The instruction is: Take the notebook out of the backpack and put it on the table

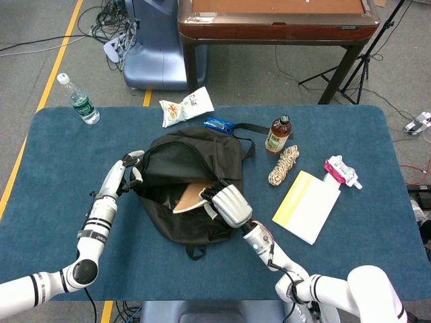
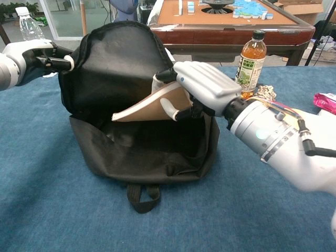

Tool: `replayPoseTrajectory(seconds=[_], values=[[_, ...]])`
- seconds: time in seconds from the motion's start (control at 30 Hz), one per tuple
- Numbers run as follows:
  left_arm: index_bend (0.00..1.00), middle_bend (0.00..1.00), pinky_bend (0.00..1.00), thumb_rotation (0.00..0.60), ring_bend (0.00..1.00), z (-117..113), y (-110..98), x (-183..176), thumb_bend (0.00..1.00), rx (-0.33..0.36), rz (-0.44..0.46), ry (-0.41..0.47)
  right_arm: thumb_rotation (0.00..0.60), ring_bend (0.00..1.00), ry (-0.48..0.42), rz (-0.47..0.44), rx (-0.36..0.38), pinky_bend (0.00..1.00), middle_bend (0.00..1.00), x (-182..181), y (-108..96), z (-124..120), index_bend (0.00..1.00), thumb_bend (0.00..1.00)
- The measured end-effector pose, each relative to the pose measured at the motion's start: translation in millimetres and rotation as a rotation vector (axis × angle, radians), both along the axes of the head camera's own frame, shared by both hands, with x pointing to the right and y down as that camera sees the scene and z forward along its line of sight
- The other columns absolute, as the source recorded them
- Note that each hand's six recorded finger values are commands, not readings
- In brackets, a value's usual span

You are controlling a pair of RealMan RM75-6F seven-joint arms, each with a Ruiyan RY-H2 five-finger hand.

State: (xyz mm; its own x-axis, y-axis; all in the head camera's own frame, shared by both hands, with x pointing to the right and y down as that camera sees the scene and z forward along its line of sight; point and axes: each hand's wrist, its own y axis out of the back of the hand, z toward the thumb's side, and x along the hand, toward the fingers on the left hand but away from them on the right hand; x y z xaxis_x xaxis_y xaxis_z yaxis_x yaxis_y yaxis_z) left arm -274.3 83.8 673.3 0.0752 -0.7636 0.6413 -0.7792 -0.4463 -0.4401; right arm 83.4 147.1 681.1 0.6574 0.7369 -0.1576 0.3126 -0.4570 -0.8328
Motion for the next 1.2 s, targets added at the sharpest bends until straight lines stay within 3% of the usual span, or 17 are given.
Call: replayPoseTrajectory(seconds=[0.43,0.7,0.9,1.2], values=[[0.48,0.14,0.00,0.600,0.02,-5.4,5.9,0.4,0.72,0.001,0.037,-0.005,0.600,0.58,-0.190,0.021,0.039,0.33,0.70,29.9,-8.3,-97.4,0.89,0.67],[0.28,0.08,0.00,0.600,0.00,-20.7,16.6,0.8,0.58,0.040,0.115,-0.013,0.600,0.58,-0.222,0.109,0.060,0.33,0.70,84.7,-25.7,-159.5,0.89,0.67],[0.15,0.04,0.00,0.600,0.00,-36.1,30.1,-3.7,0.49,0.073,0.189,-0.035,0.600,0.58,-0.152,0.176,0.021,0.33,0.70,123.9,-27.6,-162.5,0.89,0.67],[0.14,0.04,0.00,0.600,0.00,-48.6,45.5,-27.7,0.41,0.082,0.216,-0.092,0.600,0.58,-0.131,0.225,-0.146,0.33,0.70,139.1,-24.0,-130.3,0.89,0.67]])
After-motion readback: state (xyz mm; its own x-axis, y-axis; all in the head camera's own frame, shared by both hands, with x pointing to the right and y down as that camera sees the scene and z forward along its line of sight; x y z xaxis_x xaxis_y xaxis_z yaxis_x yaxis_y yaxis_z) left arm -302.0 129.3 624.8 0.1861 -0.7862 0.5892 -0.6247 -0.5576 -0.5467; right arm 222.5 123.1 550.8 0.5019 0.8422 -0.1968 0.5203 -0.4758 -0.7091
